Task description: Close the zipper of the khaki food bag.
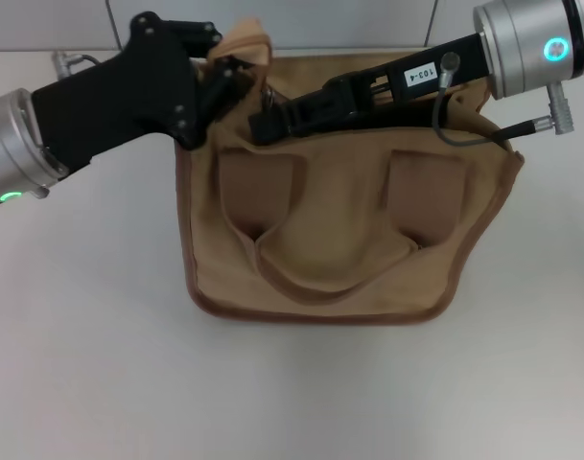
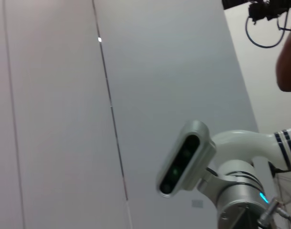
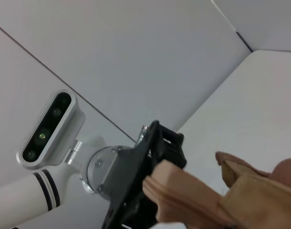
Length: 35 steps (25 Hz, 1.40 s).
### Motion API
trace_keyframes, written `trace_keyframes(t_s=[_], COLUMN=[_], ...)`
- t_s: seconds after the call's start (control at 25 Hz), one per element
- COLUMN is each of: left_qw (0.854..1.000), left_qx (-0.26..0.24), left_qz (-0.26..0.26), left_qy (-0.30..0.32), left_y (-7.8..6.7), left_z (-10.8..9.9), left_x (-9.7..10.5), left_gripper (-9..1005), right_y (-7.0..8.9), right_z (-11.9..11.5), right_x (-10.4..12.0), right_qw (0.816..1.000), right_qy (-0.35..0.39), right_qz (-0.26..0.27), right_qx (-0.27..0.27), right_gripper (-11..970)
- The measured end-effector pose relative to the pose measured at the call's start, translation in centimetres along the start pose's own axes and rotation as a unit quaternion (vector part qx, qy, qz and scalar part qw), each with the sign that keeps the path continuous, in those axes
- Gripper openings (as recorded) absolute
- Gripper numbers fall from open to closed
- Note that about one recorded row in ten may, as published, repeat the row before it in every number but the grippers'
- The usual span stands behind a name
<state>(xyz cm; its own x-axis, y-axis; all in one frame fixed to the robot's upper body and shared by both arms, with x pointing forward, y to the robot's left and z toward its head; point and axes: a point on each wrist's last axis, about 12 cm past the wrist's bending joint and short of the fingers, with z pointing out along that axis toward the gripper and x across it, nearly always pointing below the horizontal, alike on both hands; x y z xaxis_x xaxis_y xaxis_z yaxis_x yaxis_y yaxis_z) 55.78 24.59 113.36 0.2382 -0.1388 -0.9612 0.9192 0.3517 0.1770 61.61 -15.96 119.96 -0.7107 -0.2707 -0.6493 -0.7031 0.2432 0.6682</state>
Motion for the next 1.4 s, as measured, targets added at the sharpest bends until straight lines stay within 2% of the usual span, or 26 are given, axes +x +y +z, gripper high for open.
trace_keyframes(t_s=[0.2,0.76,1.08,1.4], left_qw=[1.000,1.000,1.000,1.000], left_qx=[-0.008,-0.005,-0.007,-0.007], left_qz=[-0.001,-0.004,-0.004,-0.004], left_qy=[0.001,0.002,0.002,0.000], left_y=[-0.1,-0.3,-0.2,-0.3], left_z=[-0.6,-0.4,-0.5,-0.5], left_x=[0.1,0.2,0.2,0.2], left_gripper=[3,4,4,5], right_y=[-0.1,0.2,0.0,0.0], right_z=[-0.5,-0.2,-0.5,-1.1], right_x=[0.1,-0.3,0.0,0.2], right_qw=[1.000,1.000,1.000,0.999], right_qy=[-0.006,-0.003,-0.009,-0.019], right_qz=[-0.005,-0.020,-0.019,-0.030], right_qx=[0.006,0.004,0.008,0.033], right_gripper=[345,295,86,19])
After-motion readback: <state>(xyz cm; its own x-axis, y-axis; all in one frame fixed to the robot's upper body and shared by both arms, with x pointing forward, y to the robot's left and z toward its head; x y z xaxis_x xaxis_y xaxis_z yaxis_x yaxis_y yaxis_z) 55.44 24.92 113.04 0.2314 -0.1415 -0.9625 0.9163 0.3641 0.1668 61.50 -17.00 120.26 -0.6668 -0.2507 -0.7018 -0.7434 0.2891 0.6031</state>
